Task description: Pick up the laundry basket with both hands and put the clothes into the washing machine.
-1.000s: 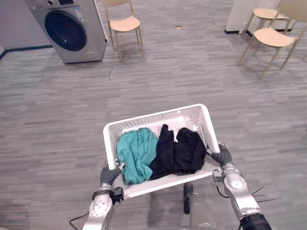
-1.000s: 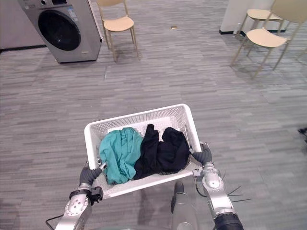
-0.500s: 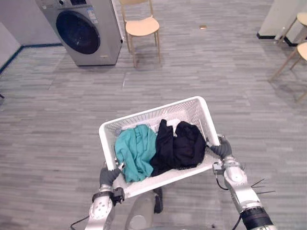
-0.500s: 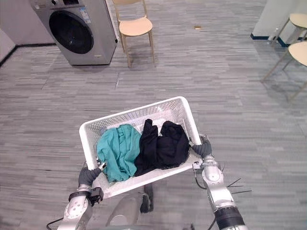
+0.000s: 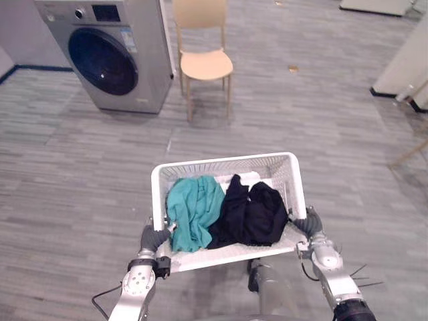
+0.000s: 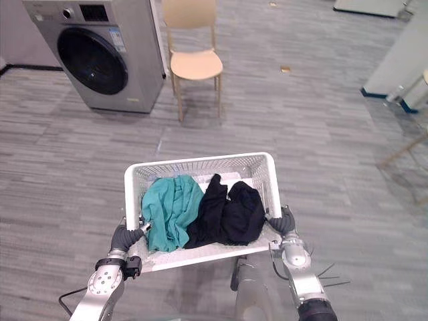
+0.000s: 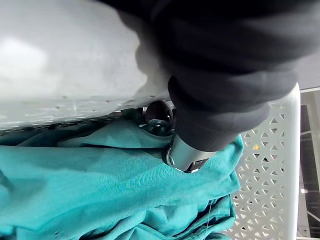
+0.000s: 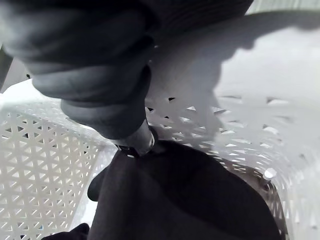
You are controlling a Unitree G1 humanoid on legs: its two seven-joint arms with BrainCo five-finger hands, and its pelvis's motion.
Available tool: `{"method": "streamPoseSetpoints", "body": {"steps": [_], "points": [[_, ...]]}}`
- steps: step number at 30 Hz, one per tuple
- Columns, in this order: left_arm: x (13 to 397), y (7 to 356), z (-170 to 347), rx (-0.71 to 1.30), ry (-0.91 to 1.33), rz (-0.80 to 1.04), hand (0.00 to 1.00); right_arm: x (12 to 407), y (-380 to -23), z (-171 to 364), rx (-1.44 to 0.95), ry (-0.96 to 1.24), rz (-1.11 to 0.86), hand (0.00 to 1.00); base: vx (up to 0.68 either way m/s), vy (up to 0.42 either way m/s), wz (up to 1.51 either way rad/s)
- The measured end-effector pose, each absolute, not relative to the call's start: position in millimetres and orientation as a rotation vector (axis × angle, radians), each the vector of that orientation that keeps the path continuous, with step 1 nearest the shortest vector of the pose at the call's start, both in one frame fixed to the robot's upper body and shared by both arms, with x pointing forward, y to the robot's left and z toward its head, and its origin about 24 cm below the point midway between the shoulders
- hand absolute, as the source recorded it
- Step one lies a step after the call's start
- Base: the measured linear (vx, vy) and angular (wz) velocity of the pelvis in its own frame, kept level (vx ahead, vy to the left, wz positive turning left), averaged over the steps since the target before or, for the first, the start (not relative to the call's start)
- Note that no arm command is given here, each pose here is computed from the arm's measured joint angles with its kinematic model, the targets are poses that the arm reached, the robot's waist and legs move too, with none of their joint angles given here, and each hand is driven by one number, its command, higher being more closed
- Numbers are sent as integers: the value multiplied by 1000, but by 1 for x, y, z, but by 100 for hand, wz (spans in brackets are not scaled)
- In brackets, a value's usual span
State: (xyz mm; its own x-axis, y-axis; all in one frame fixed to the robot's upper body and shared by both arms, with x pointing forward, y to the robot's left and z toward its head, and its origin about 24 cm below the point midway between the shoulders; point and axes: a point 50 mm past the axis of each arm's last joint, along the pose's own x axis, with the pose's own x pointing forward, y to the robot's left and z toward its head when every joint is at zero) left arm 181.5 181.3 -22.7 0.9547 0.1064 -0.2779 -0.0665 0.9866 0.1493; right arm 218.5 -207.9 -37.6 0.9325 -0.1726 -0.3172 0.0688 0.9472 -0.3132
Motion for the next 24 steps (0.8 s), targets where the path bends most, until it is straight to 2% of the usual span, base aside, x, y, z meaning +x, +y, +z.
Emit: {"method": "streamPoseSetpoints", "body": {"steps": [3,9,16,24], "points": [[178,172,-33,101,329,103,100,221,-215,-34,-328,348,-133,100,763,-194,17],[175,174,-37,57,344,130,100,234,-210,-11,-316,239,-142,100,753,-94,-24],[179,171,-26,47,293,119,100,248,-211,-4,-324,213,-148,100,684,218,-27],[173,179,-30,103,332,109,100,231,-203,-35,-298,341,-148,100,641,215,-7]]}}
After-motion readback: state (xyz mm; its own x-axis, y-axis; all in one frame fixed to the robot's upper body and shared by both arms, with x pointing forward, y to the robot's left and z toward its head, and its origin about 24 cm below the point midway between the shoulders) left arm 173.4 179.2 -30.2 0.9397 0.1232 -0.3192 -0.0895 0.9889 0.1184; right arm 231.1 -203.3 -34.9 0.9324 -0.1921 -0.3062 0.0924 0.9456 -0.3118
